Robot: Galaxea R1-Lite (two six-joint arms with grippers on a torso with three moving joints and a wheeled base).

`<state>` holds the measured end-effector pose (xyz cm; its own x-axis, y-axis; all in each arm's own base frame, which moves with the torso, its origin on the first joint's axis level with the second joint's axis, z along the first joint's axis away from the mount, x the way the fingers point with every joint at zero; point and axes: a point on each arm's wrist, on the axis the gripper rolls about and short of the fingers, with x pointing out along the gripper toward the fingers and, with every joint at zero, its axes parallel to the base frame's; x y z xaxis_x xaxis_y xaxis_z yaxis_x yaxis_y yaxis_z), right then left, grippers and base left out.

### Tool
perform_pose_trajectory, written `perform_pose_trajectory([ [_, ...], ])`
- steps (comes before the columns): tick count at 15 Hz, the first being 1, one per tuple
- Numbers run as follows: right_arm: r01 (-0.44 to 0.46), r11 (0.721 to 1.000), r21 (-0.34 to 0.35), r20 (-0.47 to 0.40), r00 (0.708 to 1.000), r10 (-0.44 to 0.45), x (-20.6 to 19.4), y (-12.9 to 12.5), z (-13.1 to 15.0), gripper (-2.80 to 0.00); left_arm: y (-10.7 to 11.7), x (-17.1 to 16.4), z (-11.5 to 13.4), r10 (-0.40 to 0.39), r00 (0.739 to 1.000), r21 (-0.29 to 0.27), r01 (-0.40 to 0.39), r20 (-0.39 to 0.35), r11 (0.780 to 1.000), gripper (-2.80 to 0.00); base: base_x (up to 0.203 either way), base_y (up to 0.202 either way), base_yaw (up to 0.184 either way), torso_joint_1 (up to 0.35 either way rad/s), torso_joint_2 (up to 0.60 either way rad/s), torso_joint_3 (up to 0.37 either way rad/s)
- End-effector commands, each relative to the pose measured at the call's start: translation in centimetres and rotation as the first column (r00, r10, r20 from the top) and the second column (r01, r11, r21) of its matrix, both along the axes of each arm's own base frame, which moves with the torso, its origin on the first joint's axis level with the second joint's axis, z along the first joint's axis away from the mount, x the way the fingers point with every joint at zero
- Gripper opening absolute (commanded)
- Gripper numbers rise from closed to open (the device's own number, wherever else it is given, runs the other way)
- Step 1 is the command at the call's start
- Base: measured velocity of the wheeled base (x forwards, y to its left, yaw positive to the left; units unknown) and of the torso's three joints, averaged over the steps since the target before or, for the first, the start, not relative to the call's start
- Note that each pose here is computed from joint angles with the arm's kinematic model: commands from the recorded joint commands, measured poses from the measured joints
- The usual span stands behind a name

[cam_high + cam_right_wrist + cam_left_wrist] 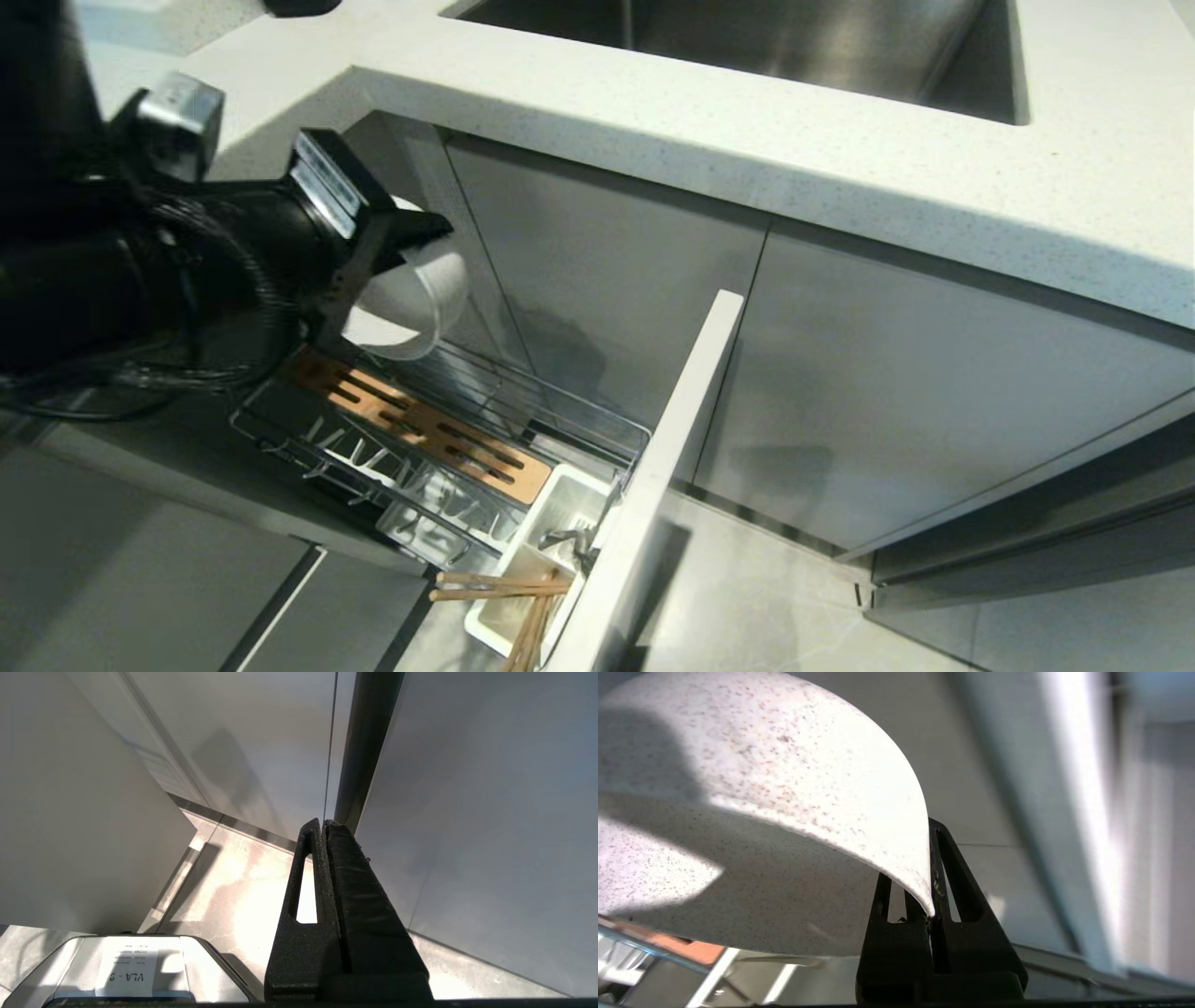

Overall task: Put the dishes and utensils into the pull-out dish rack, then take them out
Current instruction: Take the bowl out of the cupboard

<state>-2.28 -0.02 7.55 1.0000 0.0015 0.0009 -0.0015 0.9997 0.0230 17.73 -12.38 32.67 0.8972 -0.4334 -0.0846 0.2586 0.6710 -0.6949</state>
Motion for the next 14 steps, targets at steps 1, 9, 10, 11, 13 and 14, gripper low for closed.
perform_pose_trajectory([
  [1, -0.001, 1.000, 0.000, -0.002, 1.000, 0.001, 0.0, 0.0, 0.0, -2.80, 2.5, -4.1, 2.6, -0.024, 0.993, -0.059, 0.031, 0.118, 0.998, -2.80, 0.000, 0.000, 0.000, 0.000, 0.00, 0.000],
  [9, 0.000, 1.000, 0.000, -0.001, 1.000, 0.000, 0.0, 0.0, 0.0, -2.80, 10.8, -11.7, 6.8, 0.152, 0.868, 0.032, -0.189, 0.474, 0.981, -2.80, 0.000, 0.000, 0.000, 0.000, 0.00, 0.000],
  [10, 0.000, 1.000, 0.000, -0.002, 1.000, 0.000, 0.0, 0.0, 0.0, -2.80, 11.5, -12.5, 7.1, 0.186, 0.848, 0.051, -0.243, 0.497, 0.969, -2.80, 0.000, 0.000, 0.000, 0.000, 0.00, 0.000],
  [11, 0.000, 1.000, 0.000, -0.002, 1.000, 0.000, 0.0, 0.0, 0.0, -2.80, 12.0, -13.2, 7.4, 0.233, 0.824, 0.073, -0.313, 0.517, 0.947, -2.80, 0.000, 0.000, 0.000, 0.000, 0.00, 0.000],
  [13, 0.000, 1.000, 0.000, -0.002, 1.000, 0.000, 0.0, 0.0, 0.0, -2.80, 12.6, -14.4, 7.7, 0.323, 0.769, 0.130, -0.463, 0.552, 0.877, -2.80, 0.000, 0.000, 0.000, 0.000, 0.00, 0.000],
  [14, 0.000, 1.000, 0.000, -0.002, 1.000, 0.000, 0.0, 0.0, 0.0, -2.80, 12.6, -15.1, 7.8, 0.356, 0.741, 0.162, -0.525, 0.569, 0.835, -2.80, 0.000, 0.000, 0.000, 0.000, 0.00, 0.000],
])
